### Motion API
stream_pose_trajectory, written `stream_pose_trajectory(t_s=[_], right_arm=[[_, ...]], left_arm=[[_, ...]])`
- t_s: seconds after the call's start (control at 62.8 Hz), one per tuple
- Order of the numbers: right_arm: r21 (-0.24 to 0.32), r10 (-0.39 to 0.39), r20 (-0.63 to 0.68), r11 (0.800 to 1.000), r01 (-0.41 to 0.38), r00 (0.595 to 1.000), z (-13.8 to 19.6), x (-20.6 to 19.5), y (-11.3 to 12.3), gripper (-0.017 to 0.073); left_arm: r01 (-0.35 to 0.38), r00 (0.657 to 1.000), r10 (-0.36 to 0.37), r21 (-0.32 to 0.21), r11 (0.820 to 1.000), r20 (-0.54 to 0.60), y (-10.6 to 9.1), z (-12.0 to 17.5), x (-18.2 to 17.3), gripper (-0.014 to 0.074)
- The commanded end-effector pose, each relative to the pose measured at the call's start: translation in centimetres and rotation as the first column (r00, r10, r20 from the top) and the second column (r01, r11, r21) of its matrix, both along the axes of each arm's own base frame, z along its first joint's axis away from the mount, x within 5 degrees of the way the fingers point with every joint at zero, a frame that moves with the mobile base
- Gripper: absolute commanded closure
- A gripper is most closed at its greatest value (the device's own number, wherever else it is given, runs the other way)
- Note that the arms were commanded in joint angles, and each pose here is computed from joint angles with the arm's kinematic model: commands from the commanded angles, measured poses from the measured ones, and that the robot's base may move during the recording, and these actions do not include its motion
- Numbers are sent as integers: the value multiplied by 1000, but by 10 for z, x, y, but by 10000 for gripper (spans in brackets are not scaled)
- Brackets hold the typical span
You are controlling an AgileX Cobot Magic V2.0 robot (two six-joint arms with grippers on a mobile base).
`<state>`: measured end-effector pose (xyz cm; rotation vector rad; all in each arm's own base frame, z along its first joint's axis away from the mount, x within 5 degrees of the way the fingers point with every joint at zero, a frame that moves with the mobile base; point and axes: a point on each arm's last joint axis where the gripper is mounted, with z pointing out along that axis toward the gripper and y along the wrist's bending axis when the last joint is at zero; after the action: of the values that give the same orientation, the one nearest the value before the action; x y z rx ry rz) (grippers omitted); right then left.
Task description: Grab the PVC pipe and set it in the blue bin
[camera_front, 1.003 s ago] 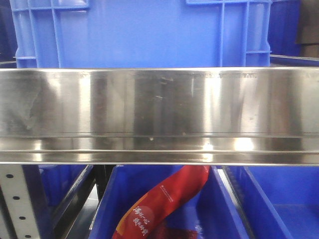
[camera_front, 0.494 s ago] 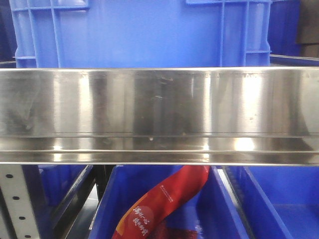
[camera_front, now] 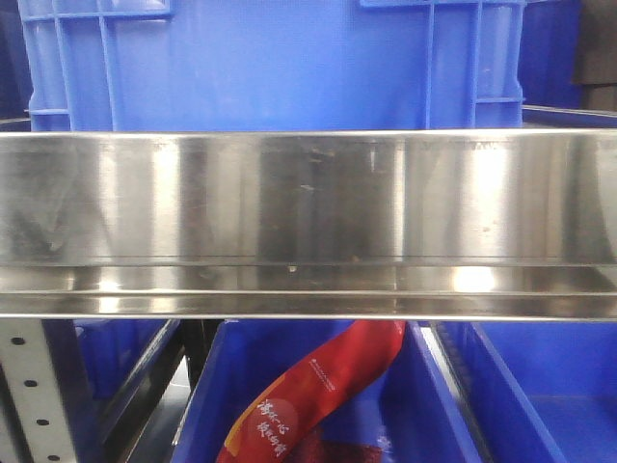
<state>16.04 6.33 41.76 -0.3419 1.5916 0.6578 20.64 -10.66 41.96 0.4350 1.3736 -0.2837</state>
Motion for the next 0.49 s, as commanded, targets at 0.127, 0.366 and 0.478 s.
stream_pose_trajectory(t_s=[0.127,0.366,0.478], right_arm=[[17,-67,87,998,66,994,18,3,-2,727],[10,-51,53,999,51,997,21,26,2,727],[10,-51,43,999,50,998,24,39,4,727]], left_arm=[[14,995,-10,-36,999,96,-4,10,2,704],[15,994,-10,-44,999,111,-13,22,19,704],[15,992,-13,-15,1000,125,-19,25,28,704]])
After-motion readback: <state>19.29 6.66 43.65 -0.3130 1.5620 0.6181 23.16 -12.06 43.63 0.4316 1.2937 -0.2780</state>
